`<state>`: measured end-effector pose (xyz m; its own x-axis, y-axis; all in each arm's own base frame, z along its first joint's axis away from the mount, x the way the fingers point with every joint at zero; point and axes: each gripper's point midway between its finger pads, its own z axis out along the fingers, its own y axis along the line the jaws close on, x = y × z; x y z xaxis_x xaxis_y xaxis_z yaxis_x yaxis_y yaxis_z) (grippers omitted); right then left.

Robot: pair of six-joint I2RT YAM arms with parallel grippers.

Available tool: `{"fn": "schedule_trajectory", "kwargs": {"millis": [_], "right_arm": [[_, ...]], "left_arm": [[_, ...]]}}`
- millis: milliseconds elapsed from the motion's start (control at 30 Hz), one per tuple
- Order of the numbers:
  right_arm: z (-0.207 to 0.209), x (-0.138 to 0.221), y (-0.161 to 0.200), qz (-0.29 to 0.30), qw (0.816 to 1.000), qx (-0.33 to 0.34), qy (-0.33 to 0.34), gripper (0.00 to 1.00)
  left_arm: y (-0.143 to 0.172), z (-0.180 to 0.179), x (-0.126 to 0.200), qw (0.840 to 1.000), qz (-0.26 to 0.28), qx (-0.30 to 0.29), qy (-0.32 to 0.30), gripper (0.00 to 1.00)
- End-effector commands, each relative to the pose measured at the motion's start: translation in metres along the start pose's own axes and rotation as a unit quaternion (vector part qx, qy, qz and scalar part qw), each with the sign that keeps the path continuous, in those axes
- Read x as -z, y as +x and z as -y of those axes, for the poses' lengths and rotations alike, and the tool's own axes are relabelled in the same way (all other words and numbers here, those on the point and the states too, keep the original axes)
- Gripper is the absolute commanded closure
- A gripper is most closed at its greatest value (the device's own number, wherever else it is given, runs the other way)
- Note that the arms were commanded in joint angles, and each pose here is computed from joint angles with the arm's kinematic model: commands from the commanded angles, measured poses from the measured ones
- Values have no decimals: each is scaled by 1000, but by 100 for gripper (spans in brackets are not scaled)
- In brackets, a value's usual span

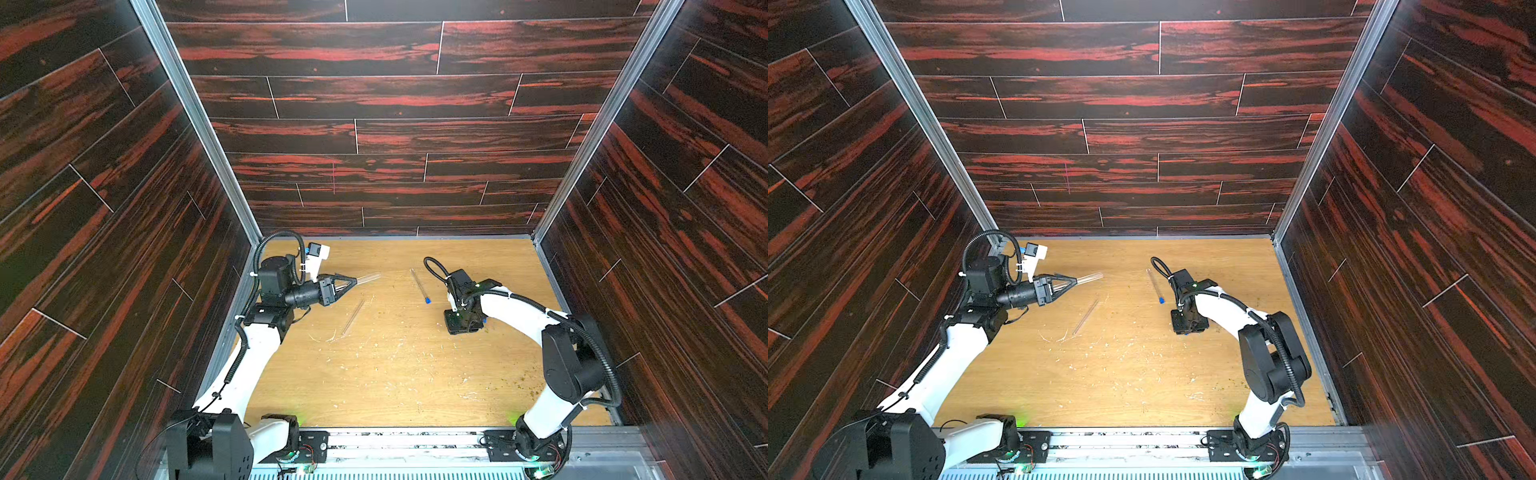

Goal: Insert stoppers into test tubes
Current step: Pick up the stopper from the center of the board.

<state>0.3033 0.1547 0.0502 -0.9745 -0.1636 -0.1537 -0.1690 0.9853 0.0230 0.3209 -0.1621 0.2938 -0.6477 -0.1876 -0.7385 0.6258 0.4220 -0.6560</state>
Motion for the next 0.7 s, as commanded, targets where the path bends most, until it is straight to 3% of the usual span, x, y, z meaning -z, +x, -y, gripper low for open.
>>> {"fn": "schedule_trajectory", "kwargs": {"millis": [0,667], "right_arm": [[8,-15,4,-20,1000,-12,18,61],[18,-38,-4,-29,1000,1,11,66]], "left_arm": [[0,0,1,1000,1,-1,-1,82],[1,-2,2,1000,-1,0,-4,82]]}}
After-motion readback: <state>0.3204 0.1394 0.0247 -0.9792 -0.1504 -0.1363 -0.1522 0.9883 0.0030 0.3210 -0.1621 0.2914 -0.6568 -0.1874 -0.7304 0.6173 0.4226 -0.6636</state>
